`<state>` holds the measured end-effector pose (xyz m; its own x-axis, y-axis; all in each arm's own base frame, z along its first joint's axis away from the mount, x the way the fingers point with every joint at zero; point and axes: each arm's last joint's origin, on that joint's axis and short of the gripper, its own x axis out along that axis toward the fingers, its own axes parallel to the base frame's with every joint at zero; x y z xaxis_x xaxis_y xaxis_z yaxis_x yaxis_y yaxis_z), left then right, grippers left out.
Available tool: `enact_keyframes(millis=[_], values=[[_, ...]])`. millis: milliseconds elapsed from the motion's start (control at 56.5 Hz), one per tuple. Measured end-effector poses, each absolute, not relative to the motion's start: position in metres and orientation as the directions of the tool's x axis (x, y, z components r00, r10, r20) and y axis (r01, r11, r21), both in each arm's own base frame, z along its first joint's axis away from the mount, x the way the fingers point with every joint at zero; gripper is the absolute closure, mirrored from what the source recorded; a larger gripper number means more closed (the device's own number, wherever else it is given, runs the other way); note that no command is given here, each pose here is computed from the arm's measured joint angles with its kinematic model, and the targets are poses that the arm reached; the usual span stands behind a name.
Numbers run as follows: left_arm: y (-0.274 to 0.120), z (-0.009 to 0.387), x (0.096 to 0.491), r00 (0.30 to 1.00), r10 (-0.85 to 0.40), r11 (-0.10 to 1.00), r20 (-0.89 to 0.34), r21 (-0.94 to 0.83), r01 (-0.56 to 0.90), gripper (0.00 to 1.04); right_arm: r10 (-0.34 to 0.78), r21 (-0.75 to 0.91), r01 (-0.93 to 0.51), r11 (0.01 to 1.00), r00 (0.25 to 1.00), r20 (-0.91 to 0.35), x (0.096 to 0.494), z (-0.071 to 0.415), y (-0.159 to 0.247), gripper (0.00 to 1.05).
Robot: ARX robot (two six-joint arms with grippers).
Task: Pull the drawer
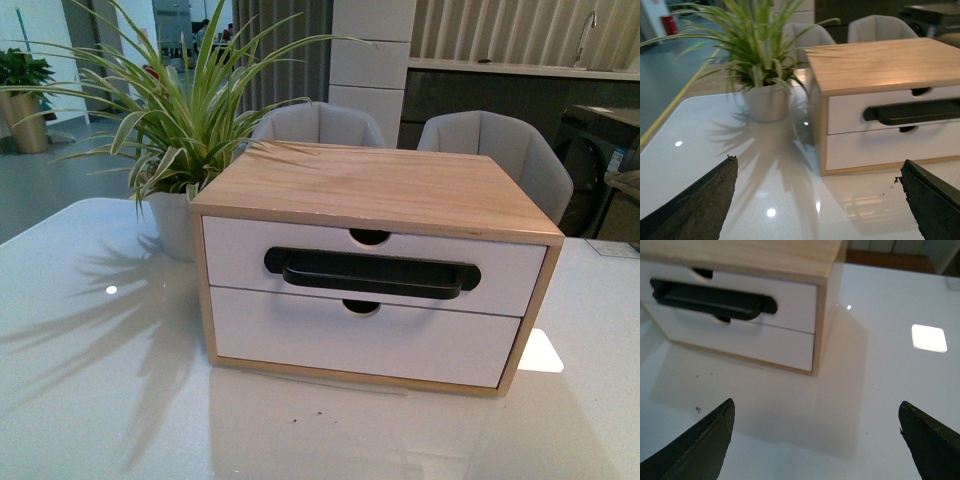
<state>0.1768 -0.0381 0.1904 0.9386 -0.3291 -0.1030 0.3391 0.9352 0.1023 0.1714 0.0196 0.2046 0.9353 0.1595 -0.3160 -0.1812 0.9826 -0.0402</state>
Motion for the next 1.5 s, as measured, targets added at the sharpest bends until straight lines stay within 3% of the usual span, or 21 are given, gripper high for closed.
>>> enact_keyframes(millis=[142,319,743,1080,1504], values=[[-0.059,0.183,0.210,0.842,-0.489,0.825,-0.227,0.193,0.531,0.07,0.262,-0.119,-0.347,0.930,0.856,-0.446,0.199,0.207,0.032,0.09],[-0.085,0.184,0.248,0.713,-0.620,0.664,-0.329,0.265,0.700,0.07,0.331,-0.226,-0.502,0.835,0.786,-0.522,0.230,0.216,0.044,0.09],[-0.131,0.186,0.321,0.552,-0.681,0.402,-0.481,0.384,0.831,0.07,0.412,-0.332,-0.704,0.627,0.663,-0.625,0.280,0.221,0.064,0.09],[-0.151,0.184,0.355,0.503,-0.687,0.318,-0.525,0.405,0.857,0.07,0.479,-0.313,-0.783,0.537,0.589,-0.651,0.298,0.224,0.079,0.09],[-0.162,0.168,0.376,0.460,-0.668,0.254,-0.585,0.402,0.880,0.07,0.506,-0.286,-0.819,0.498,0.542,-0.671,0.314,0.220,0.087,0.09]])
